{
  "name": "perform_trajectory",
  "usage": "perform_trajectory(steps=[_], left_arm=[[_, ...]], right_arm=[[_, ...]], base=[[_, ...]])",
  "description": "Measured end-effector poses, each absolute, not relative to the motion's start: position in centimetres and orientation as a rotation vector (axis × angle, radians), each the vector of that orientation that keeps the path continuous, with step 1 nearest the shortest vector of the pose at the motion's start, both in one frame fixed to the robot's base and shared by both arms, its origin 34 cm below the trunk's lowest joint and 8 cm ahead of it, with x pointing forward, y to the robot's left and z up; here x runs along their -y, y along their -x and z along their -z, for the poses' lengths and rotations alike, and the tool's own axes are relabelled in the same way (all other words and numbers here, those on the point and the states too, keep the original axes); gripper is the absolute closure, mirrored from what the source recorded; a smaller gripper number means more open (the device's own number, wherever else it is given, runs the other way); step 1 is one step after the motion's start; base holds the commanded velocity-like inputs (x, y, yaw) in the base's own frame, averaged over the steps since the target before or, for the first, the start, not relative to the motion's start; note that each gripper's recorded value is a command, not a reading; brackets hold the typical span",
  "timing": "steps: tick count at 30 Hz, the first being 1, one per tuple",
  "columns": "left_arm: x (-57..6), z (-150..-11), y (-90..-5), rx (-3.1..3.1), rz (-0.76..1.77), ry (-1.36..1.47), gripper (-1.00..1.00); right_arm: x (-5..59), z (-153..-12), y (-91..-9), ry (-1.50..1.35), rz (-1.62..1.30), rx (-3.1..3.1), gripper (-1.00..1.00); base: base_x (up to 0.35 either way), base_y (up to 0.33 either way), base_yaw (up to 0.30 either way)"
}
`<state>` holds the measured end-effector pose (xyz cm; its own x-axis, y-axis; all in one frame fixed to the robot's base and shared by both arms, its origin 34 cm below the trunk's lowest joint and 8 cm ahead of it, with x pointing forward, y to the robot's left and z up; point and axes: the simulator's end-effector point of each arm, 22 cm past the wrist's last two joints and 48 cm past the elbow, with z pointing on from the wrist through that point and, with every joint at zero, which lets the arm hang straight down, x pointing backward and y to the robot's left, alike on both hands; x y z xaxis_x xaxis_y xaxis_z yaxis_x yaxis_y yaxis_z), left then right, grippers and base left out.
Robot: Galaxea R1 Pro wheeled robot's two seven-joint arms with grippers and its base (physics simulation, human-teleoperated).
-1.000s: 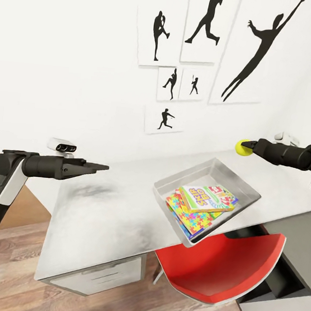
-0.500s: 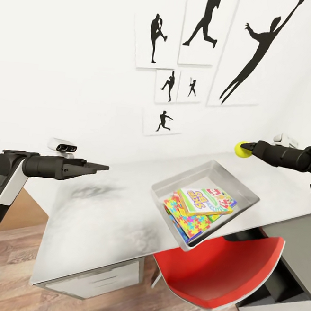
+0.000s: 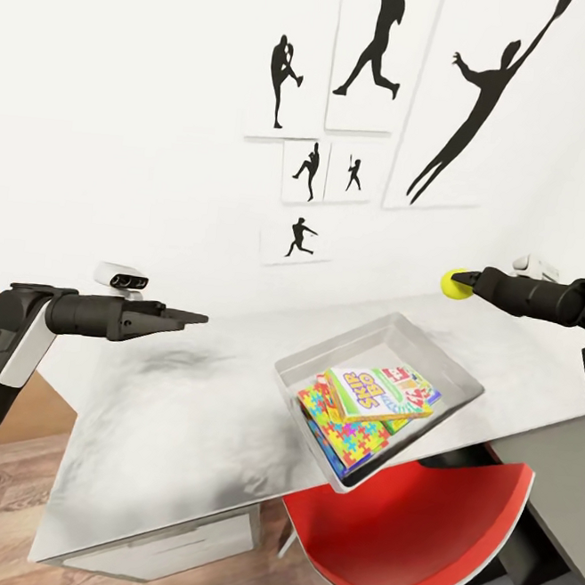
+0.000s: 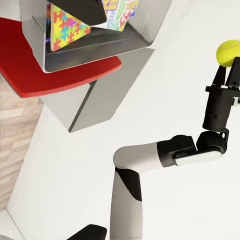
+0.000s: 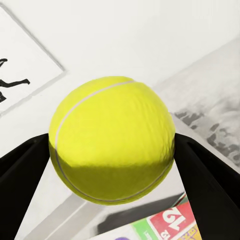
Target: Put all the toys in the child's room - the three board games (two on the bed and one on the table), the two jigsaw puzzles on the table, and the tennis ball on the table - inside the toy box on the table in the child's room.
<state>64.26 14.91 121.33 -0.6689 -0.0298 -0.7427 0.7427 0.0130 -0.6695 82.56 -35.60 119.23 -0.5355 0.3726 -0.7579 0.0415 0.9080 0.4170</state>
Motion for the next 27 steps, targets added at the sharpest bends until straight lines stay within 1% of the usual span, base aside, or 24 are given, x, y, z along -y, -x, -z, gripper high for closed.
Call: perform_trajectory(steps=[5,18,27], left_arm=[[-14.9,-121.8,-64.1,-1.711,1.709,-0.739,-1.00],[-14.9,-122.9,-63.6,-1.697,1.695,-0.755,-1.00],[-14.9,-123.6,-63.2,-1.688,1.687,-0.767,-1.00]], right_arm=[[35.5,-119.9,-82.4,-0.292,-0.437,-2.097,1.00],[35.6,-121.4,-81.9,-0.288,-0.438,-2.077,1.00],[35.6,-122.4,-81.6,-0.283,-0.438,-2.063,1.00]], base=[[0.039,-0.045,0.000],[0.123,-0.172,0.000],[0.010,-0.026,0.000]])
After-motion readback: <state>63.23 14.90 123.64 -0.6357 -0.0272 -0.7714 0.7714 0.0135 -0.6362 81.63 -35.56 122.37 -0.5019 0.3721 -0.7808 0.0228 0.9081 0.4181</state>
